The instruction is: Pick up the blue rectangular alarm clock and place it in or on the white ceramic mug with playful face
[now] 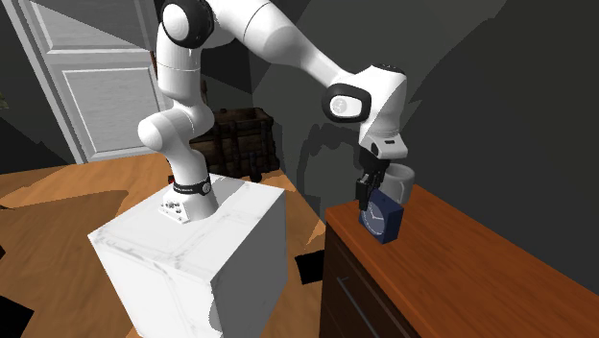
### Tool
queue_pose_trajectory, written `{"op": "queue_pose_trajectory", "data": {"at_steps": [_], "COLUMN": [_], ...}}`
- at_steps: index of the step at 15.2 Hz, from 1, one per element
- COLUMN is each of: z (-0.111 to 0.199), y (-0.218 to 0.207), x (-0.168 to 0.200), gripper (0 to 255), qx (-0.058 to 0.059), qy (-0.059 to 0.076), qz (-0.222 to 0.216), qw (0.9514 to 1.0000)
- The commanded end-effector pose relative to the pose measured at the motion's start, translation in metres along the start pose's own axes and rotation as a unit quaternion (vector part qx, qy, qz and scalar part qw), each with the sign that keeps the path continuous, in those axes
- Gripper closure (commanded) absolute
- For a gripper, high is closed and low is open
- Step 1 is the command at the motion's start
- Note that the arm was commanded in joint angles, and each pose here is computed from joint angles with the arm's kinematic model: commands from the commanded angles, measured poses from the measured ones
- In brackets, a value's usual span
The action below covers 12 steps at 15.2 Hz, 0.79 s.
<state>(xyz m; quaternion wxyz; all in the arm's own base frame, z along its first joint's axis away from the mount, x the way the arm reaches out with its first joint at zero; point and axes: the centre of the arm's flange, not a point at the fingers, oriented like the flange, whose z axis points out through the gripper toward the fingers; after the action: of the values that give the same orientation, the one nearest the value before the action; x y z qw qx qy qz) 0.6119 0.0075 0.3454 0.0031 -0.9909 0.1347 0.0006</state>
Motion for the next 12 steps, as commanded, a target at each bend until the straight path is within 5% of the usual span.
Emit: {"op": "queue_pose_trajectory", "data": {"at_steps": [1,12], "z": [0.000,-0.026], "y": [0.000,0.000], "x": [0.000,0.000], "gripper": [255,255], "qx": [0.000,0.000], "qy": [0.000,0.000], "qz": [0.000,0.000], "qw": [1.0000,1.0000]}}
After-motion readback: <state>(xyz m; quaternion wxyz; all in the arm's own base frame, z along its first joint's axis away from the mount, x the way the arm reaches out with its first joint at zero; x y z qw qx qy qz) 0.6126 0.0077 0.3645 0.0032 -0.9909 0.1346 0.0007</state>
